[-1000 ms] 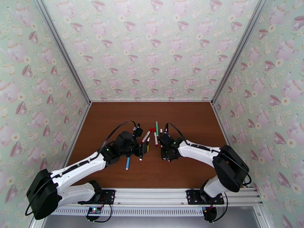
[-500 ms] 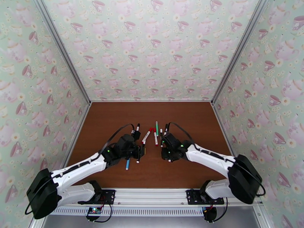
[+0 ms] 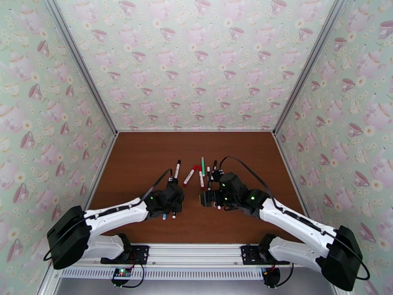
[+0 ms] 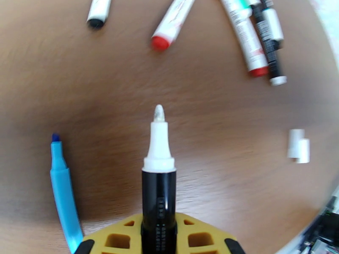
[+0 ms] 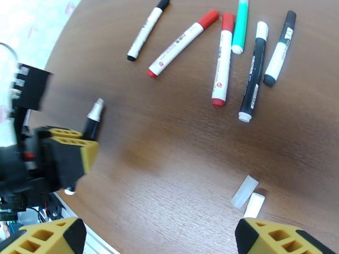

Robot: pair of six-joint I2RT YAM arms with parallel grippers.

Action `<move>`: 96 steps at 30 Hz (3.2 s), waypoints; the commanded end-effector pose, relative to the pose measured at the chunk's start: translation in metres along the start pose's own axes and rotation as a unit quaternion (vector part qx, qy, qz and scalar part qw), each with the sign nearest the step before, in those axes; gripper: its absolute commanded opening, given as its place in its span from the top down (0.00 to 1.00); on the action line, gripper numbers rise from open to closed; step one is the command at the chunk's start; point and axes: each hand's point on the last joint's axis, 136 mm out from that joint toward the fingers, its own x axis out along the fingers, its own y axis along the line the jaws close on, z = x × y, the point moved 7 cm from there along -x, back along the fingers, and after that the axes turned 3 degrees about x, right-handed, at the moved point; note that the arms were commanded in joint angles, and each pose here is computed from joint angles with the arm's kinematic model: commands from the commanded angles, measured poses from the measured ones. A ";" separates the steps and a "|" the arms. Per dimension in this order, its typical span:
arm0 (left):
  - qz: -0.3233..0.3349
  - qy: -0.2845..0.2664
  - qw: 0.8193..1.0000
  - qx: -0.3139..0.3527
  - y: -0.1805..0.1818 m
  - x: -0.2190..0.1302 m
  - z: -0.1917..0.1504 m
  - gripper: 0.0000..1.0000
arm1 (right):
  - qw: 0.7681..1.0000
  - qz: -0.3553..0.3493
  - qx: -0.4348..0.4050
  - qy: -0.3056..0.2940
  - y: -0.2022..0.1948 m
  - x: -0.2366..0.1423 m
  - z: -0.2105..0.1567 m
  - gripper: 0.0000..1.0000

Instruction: Open the pen caps

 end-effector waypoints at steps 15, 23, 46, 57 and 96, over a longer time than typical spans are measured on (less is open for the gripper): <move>0.128 -0.009 0.992 0.012 0.005 0.022 0.003 0.82 | 0.997 -0.055 0.013 -0.060 -0.014 -0.020 0.005 0.00; 0.147 -0.007 0.989 0.013 0.007 0.026 0.002 0.70 | 0.997 -0.062 0.014 -0.050 -0.015 -0.017 0.004 0.00; -0.012 -0.026 1.000 -0.012 -0.010 -0.016 0.068 0.62 | 0.993 -0.062 0.015 -0.102 -0.018 -0.027 0.009 0.03; 0.006 -0.016 1.000 -0.001 0.013 0.008 0.147 0.63 | 0.989 -0.084 0.014 -0.117 -0.019 -0.035 0.014 0.05; 0.068 0.067 0.995 0.006 0.039 0.122 0.187 0.75 | 0.993 -0.077 0.019 -0.092 -0.017 -0.022 0.014 0.05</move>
